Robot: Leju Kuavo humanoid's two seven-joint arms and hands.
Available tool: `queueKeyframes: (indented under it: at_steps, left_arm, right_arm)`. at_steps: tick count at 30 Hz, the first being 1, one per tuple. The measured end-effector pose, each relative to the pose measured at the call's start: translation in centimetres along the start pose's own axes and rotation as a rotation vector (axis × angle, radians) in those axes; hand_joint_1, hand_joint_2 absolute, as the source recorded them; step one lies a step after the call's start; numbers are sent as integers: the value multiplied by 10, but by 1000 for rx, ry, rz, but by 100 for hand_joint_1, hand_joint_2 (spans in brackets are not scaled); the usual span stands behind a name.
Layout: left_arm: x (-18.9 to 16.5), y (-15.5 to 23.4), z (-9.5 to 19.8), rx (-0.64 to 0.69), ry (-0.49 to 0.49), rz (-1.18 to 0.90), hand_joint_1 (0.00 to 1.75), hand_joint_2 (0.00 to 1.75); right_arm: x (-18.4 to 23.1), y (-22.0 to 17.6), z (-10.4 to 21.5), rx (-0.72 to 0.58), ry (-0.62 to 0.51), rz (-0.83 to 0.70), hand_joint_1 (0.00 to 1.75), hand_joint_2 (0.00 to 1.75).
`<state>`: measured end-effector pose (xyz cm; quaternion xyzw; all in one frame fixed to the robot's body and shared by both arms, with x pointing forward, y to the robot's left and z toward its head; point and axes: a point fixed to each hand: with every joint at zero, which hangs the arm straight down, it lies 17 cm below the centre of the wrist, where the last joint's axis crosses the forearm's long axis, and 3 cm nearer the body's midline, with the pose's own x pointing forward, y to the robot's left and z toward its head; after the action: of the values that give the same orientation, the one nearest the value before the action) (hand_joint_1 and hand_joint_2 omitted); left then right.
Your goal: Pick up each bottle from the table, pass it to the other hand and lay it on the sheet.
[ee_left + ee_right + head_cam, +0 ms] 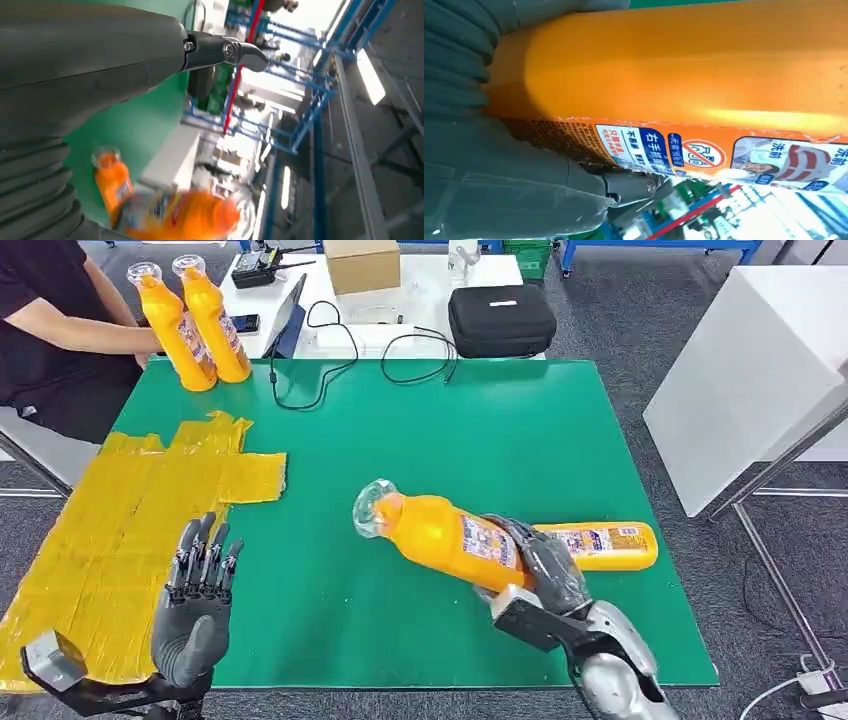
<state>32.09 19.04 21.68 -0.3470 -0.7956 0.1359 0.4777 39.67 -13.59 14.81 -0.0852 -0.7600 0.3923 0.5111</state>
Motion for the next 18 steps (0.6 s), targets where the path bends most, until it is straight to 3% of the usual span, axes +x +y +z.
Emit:
queueKeyframes:
  at_steps: [9, 18]
  left_arm:
    - [-25, -30, -22, -74, 43, 108, 0, 175]
    - [-31, -30, -25, -73, 52, 127, 0, 175]
  right_arm:
    - [38, 38, -87, 67, -28, -69, 175, 175]
    - [73, 85, -108, 154, -63, -106, 175, 175]
